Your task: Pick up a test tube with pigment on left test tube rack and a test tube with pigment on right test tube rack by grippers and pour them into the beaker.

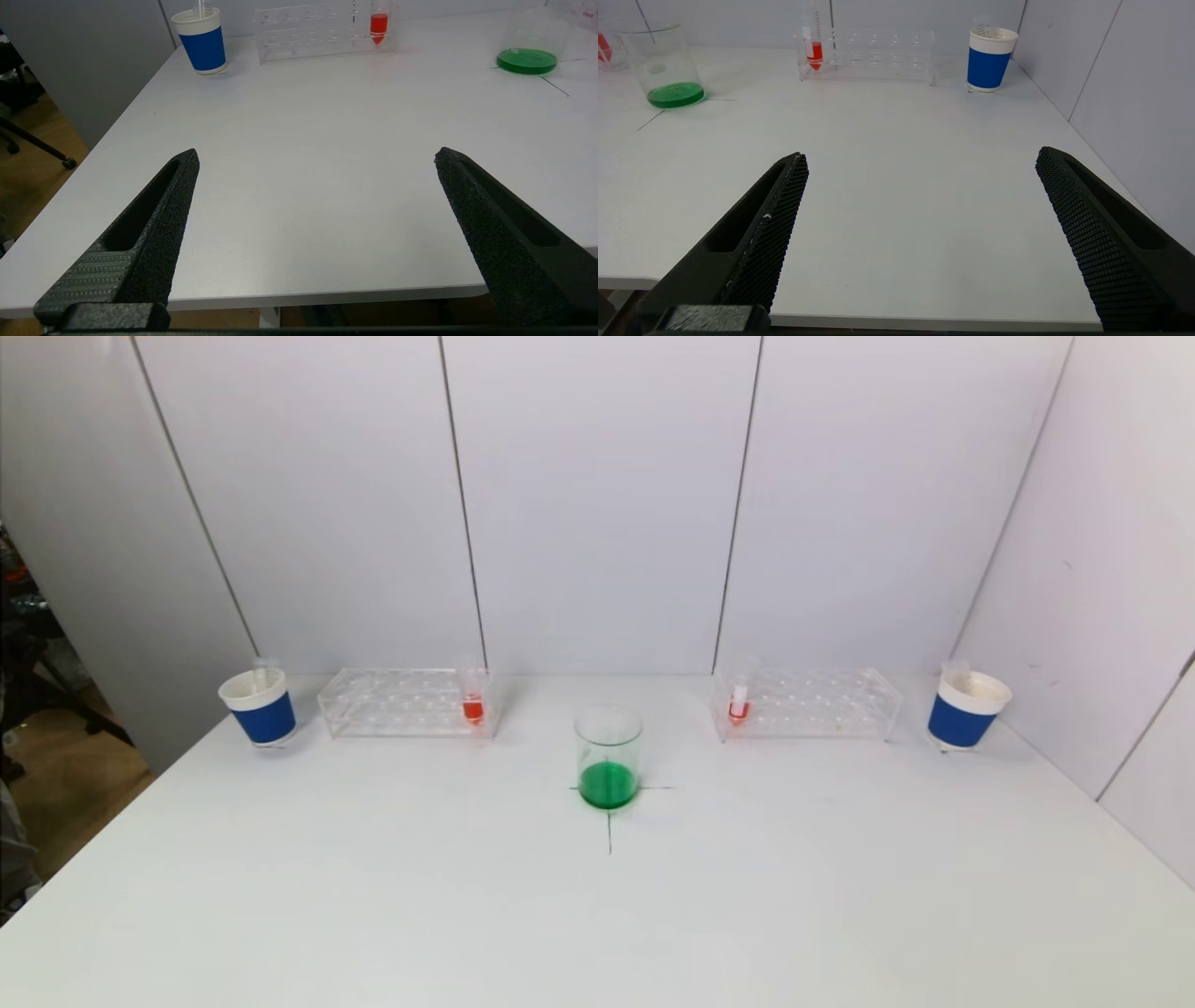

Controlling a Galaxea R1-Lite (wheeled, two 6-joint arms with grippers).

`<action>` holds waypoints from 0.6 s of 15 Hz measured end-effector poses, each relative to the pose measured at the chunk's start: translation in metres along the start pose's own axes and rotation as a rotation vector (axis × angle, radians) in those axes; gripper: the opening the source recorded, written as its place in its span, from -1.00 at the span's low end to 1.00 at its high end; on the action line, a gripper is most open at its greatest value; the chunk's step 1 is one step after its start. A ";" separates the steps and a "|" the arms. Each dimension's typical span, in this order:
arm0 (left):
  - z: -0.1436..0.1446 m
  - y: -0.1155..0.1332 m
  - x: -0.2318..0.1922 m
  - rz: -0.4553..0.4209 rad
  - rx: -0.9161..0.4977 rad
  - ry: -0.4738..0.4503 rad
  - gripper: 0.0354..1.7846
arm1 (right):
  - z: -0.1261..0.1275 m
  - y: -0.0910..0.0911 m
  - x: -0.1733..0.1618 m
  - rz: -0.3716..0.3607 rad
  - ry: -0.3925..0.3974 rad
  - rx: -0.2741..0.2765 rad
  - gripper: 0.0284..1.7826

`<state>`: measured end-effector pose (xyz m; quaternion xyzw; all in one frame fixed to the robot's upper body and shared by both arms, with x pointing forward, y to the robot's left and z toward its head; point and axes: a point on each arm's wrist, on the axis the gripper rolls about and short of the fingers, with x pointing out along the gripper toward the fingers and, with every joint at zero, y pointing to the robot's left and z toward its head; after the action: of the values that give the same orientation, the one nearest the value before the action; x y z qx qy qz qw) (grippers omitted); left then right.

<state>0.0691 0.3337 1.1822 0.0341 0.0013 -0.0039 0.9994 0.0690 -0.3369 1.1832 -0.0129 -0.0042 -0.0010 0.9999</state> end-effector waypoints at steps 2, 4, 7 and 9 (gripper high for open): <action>0.000 0.000 0.000 0.000 0.000 0.000 0.98 | 0.000 0.000 0.000 0.000 0.000 0.000 0.99; 0.000 0.000 0.000 0.000 0.000 0.000 0.98 | 0.000 0.000 0.000 -0.001 0.000 0.000 0.99; 0.000 0.000 0.000 0.000 0.000 0.000 0.98 | 0.000 0.000 0.000 -0.001 -0.001 0.004 0.99; 0.000 0.000 0.000 0.000 0.000 0.000 0.98 | 0.000 0.000 0.000 -0.001 -0.001 0.005 0.99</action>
<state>0.0691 0.3337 1.1822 0.0344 0.0015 -0.0039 0.9994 0.0690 -0.3370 1.1833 -0.0105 -0.0049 -0.0013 0.9999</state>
